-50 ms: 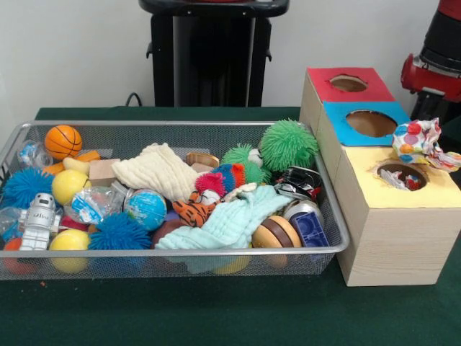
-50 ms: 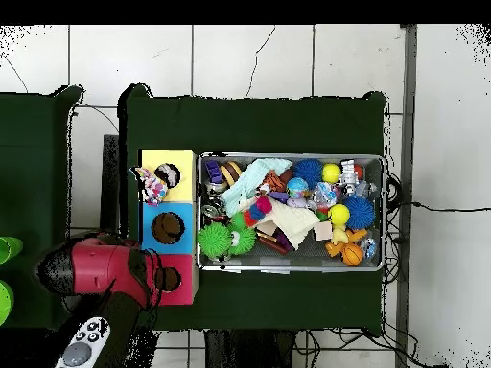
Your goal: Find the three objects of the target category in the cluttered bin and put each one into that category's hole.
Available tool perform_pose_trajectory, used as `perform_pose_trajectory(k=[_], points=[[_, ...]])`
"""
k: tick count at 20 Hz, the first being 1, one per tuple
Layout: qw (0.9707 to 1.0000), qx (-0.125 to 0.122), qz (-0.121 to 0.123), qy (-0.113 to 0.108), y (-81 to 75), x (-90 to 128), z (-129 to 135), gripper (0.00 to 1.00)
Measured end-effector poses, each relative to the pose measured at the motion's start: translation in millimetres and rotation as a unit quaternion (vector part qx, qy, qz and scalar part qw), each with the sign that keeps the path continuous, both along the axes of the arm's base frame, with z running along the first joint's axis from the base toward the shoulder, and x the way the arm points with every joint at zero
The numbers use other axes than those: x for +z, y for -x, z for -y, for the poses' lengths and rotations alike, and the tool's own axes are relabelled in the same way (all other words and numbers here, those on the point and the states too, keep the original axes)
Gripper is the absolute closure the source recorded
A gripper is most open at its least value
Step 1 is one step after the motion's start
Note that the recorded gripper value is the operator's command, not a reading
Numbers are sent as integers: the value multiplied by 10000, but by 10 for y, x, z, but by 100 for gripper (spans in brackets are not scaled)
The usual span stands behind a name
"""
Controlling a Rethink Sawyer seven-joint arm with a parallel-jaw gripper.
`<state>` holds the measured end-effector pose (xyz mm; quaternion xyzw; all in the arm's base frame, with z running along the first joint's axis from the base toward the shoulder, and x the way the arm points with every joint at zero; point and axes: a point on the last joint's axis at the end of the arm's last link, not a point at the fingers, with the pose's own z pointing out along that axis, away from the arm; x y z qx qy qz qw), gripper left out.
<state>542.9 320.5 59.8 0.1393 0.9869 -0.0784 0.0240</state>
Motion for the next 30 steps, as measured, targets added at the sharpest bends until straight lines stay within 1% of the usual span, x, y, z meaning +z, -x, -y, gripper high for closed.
perform_pose_trajectory(k=[1, 5, 6, 7, 8, 10, 13, 15, 17, 18, 19, 20, 21, 24, 26, 28, 30], points=[[10000, -44, 5, 10, -97, 64, 42, 100], [9999, -160, -23, -26, -398, 311, 111, 100], [9998, -204, -13, -39, -529, 431, 151, 100], [9997, -234, 11, -52, -611, 509, 182, 100], [9996, -285, 55, -70, -719, 618, 238, 100], [9992, -358, 177, -93, -873, 774, 335, 100], [9985, -438, 316, -121, -1006, 903, 448, 100], [9975, -520, 471, -118, -1129, 973, 606, 100], [9957, -622, 689, -54, -1270, 980, 858, 100], [9942, -676, 834, 13, -1354, 957, 1036, 100], [9935, -697, 902, 47, -1390, 943, 1118, 100], [9913, -748, 1069, 152, -1478, 894, 1349, 100], [9903, -770, 1141, 208, -1515, 859, 1466, 100], [9882, -819, 1254, 308, -1577, 779, 1699, 100], [9871, -894, 1288, 313, -1611, 703, 1853, 100], [9870, -946, 1261, 305, -1621, 650, 1925, 100], [9877, -951, 1199, 327, -1600, 610, 1952, 100]])
